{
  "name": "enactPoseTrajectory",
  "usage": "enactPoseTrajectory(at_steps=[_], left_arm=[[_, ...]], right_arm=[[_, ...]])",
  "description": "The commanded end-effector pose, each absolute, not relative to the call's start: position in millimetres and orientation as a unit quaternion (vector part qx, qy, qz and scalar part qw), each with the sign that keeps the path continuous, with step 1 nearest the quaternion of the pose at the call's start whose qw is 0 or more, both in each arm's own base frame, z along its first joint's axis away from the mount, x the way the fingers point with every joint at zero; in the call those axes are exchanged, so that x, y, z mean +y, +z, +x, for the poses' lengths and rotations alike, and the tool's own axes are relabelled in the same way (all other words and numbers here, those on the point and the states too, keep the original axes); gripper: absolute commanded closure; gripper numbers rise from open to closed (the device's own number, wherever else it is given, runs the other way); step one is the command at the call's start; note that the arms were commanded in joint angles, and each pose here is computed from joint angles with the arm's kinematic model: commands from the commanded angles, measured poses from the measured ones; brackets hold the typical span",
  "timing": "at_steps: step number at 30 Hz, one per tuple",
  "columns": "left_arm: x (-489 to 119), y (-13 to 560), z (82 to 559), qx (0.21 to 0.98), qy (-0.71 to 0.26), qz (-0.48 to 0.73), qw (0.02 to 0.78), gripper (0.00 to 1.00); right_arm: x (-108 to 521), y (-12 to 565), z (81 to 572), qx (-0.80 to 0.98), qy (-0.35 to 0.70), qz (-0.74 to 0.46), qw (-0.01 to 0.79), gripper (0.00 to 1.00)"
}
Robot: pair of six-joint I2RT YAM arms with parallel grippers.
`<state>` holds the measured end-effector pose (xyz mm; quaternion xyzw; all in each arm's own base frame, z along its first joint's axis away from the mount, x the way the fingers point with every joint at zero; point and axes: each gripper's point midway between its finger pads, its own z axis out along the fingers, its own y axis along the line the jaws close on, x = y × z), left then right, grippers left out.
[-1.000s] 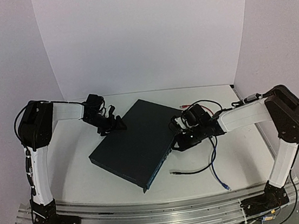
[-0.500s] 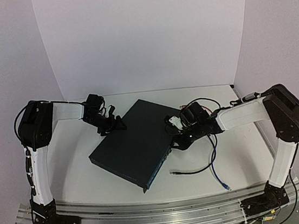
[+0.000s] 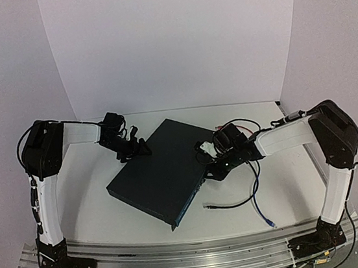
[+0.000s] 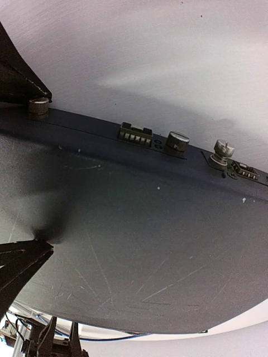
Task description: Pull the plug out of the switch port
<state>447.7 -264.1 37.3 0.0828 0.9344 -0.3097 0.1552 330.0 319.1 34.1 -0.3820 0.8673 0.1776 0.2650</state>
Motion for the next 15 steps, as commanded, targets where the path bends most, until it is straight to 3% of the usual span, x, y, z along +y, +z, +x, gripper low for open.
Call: enactPoseTrajectory(at_steps=[1,15], left_arm=[[-259.4,13.7,438.0,0.949,-0.278,0.085,0.124,0.18],[-261.0,8.8,436.6,0.948,-0.282,0.086,0.117,0.18]], right_arm=[[329.2,42.9,341.6,0.858,0.183,-0.390,0.281,0.72],[330.8,39.4,350.8,0.852,0.165,-0.404,0.289,0.77]])
